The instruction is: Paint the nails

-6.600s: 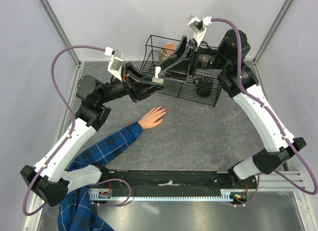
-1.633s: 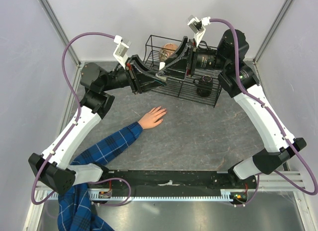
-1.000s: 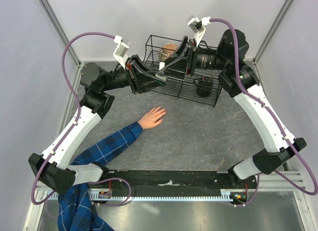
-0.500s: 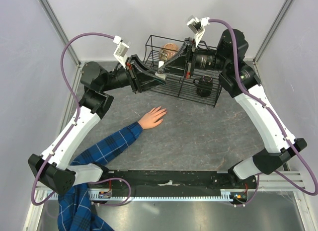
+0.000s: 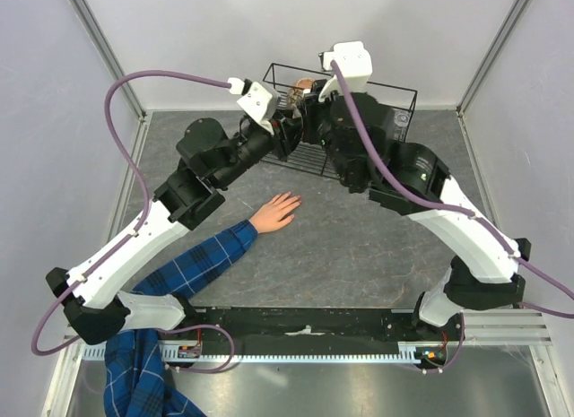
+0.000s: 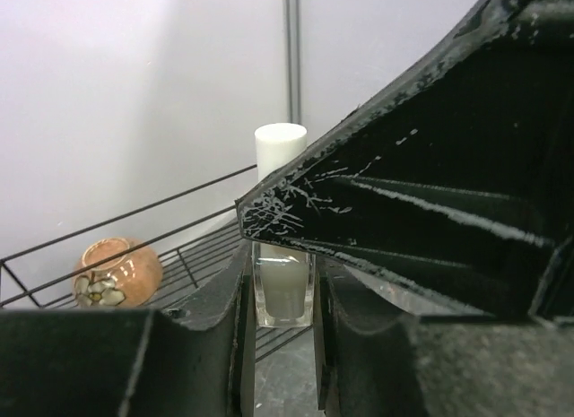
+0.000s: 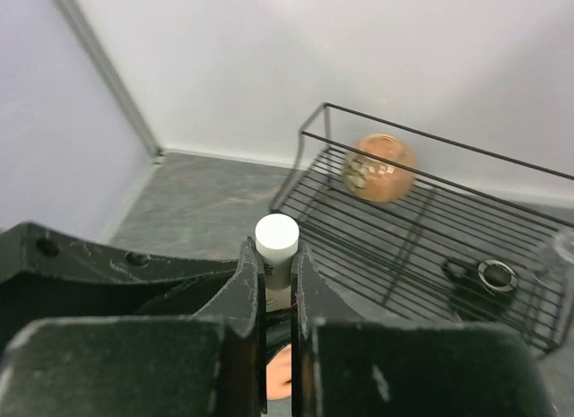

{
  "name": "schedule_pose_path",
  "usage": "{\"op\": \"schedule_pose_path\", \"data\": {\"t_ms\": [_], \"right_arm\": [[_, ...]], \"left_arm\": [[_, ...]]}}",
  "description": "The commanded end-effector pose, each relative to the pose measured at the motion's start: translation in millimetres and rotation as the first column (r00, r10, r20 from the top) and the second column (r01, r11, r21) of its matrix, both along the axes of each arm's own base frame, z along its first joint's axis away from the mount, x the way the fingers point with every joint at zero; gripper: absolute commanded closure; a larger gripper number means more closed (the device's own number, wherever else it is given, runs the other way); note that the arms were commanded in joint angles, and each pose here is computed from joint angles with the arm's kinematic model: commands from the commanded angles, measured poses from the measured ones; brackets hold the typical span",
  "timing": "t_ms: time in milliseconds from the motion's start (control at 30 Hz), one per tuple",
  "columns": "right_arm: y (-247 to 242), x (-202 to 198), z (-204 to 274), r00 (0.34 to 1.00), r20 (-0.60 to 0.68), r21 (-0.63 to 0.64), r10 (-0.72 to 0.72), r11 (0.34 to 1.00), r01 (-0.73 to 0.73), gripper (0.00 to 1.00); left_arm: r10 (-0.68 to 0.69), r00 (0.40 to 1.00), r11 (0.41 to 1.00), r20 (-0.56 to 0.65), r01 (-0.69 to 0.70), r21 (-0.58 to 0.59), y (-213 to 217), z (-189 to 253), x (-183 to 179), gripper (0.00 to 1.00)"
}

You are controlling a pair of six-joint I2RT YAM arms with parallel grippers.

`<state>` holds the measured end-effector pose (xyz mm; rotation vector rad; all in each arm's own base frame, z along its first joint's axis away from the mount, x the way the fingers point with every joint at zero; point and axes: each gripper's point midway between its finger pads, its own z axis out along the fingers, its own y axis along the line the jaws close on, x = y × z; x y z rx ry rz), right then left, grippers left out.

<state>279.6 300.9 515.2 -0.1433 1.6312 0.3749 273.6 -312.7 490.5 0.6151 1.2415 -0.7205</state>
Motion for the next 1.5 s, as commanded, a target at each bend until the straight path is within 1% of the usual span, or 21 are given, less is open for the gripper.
{"op": "schedule_pose_path", "data": {"t_ms": [0, 167, 200, 300, 433, 467, 533, 667, 800, 867, 900, 967, 1000, 1033, 1100, 1133, 1200, 1233, 1333, 1367, 1467], "right_arm": [[32.0, -9.2, -75.0, 0.992, -0.127, -0.202, -0.025, 0.979, -0.001, 0.93], [44.2, -16.8, -63.3, 0.989, -0.121, -0.146, 0.091, 0.983, -0.108, 0.7], [45.3, -18.0, -63.1, 0.987, -0.119, -0.144, 0.104, 0.982, -0.12, 0.6], [46.2, -21.5, -53.3, 0.983, -0.101, -0.089, 0.156, 0.982, -0.165, 0.43], [35.2, -26.6, -42.5, 0.976, -0.084, -0.05, 0.203, 0.977, -0.207, 0.25], [35.1, -29.7, -39.8, 0.971, -0.077, -0.043, 0.227, 0.972, -0.23, 0.17], [24.8, -33.0, -36.0, 0.967, -0.061, -0.032, 0.247, 0.968, -0.249, 0.13], [16.2, -53.2, -27.6, 0.92, -0.005, -0.036, 0.391, 0.92, -0.391, 0.02], [14.1, -90.3, -15.1, 0.796, 0.085, -0.022, 0.599, 0.8, -0.6, 0.02], [7.0, -85.0, -8.8, 0.782, 0.098, -0.008, 0.615, 0.787, -0.617, 0.02], [8.0, -87.9, -2.5, 0.754, 0.102, 0.013, 0.649, 0.757, -0.653, 0.02], [3.1, -87.6, 8.3, 0.701, 0.12, 0.029, 0.703, 0.703, -0.71, 0.02], [0.0, -78.9, 9.4, 0.706, 0.116, 0.045, 0.699, 0.706, -0.706, 0.02], [0.9, -80.7, 11.8, 0.682, 0.118, 0.048, 0.722, 0.682, -0.73, 0.02], [-6.6, -65.4, 18.9, 0.702, 0.115, 0.086, 0.702, 0.697, -0.712, 0.02], [-5.7, -68.3, 20.5, 0.671, 0.111, 0.098, 0.733, 0.664, -0.741, 0.02], [-12.8, -49.4, 24.8, 0.682, 0.102, 0.132, 0.725, 0.669, -0.731, 0.02], [-10.8, -55.5, 26.7, 0.636, 0.087, 0.177, 0.767, 0.616, -0.767, 0.03], [-9.9, -55.3, 37.9, 0.563, 0.115, 0.242, 0.819, 0.526, -0.815, 0.12], [-8.9, -64.3, 43.8, 0.505, 0.155, 0.231, 0.849, 0.466, -0.854, 0.15], [-8.7, -73.0, 46.9, 0.44, 0.181, 0.248, 0.88, 0.392, -0.886, 0.19]], "left_arm": [[0.065, 0.982, 0.995, 0.174, -0.051, -0.088, 1.8, 40.2, -0.3, 0.98], [0.013, 0.988, 0.999, 0.155, -0.005, -0.053, 3.4, 32.9, -12.5, 0.98], [0.014, 0.99, 0.999, 0.14, -0.008, -0.046, 3.8, 26.9, -12.1, 0.98], [-0.002, 0.993, 0.999, 0.115, 0.006, -0.034, 6.2, 19.2, -17.0, 0.98], [0.0, 0.996, 1.0, 0.092, 0.002, -0.021, 11.1, 13.8, -19.4, 0.98], [-0.001, 0.996, 1.0, 0.088, 0.003, -0.02, 12.2, 13.7, -20.0, 0.98], [-0.003, 0.998, 1.0, 0.065, 0.004, -0.017, 16.1, 10.5, -19.8, 0.98], [-0.05, 0.999, 0.998, -0.008, 0.05, -0.026, 22.9, 5.9, -21.8, 0.98], [-0.177, 0.982, 0.983, -0.073, 0.172, -0.069, 26.5, 7.1, -30.7, 0.98], [-0.231, 0.969, 0.97, -0.09, 0.223, -0.092, 27.7, 10.8, -34.9, 0.98], [-0.301, 0.947, 0.951, -0.115, 0.289, -0.105, 27.9, 10.4, -41.1, 0.98], [-0.356, 0.926, 0.932, -0.128, 0.341, -0.125, 27.8, 14.8, -45.5, 0.98], [-0.401, 0.902, 0.914, -0.161, 0.381, -0.14, 28.3, 12.8, -51.1, 0.98], [-0.425, 0.894, 0.902, -0.146, 0.403, -0.154, 28.2, 18.1, -54.4, 0.98], [-0.493, 0.857, 0.866, -0.146, 0.468, -0.179, 28.3, 23.0, -65.1, 0.98], [-0.515, 0.844, 0.853, -0.147, 0.488, -0.188, 28.3, 23.2, -68.0, 0.98], [-0.578, 0.804, 0.81, -0.138, 0.546, -0.213, 29.2, 29.4, -78.9, 0.98], [-0.595, 0.79, 0.798, -0.148, 0.56, -0.221, 28.7, 27.2, -80.4, 0.98], [-0.649, 0.744, 0.757, -0.159, 0.61, -0.236, 27.1, 27.6, -88.4, 0.98], [-0.655, 0.738, 0.752, -0.164, 0.613, -0.241, 26.5, 26.7, -88.5, 0.98], [-0.657, 0.733, 0.75, -0.174, 0.612, -0.252, 25.7, 25.6, -87.5, 0.98]]}}
